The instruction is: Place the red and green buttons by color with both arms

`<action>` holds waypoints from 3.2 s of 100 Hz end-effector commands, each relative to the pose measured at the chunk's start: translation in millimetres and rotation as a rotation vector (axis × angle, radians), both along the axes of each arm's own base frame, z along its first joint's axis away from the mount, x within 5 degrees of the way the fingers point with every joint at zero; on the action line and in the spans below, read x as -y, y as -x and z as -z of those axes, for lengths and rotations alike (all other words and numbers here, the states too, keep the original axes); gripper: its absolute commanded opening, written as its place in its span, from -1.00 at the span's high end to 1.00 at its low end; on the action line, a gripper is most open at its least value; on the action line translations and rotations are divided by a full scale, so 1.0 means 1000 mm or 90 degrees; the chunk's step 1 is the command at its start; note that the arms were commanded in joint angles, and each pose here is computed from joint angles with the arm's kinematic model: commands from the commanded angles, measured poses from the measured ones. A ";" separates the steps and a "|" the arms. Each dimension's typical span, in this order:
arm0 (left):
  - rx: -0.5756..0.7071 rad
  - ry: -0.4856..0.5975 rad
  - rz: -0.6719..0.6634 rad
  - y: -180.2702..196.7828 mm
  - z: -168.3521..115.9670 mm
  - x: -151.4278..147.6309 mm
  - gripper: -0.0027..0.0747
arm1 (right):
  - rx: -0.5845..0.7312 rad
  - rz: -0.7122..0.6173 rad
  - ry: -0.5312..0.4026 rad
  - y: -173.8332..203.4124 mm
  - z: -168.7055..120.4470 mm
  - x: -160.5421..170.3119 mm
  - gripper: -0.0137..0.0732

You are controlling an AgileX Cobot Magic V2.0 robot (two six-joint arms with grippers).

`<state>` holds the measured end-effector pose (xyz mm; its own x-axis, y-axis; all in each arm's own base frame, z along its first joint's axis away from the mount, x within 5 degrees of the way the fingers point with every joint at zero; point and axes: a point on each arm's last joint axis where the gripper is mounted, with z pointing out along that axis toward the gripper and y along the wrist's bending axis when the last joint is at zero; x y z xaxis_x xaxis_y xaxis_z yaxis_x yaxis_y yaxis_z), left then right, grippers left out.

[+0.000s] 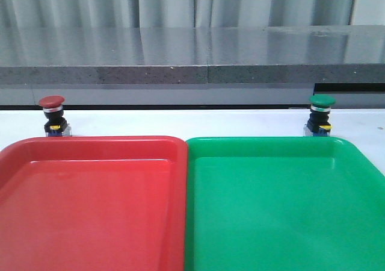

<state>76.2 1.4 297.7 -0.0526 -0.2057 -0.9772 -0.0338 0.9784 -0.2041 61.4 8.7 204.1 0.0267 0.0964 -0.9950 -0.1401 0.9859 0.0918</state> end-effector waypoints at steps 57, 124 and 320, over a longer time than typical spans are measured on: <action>-0.047 -0.050 0.012 -0.115 -0.050 -0.001 -0.65 | 0.048 -0.010 -0.008 0.000 -0.012 -0.001 0.82; -0.401 -0.059 0.149 -0.266 -0.028 0.066 -0.52 | 0.048 -0.010 -0.008 0.000 -0.012 -0.001 0.82; -0.572 -0.002 0.160 -0.330 0.012 0.080 0.73 | 0.048 -0.010 -0.008 0.000 -0.012 -0.001 0.82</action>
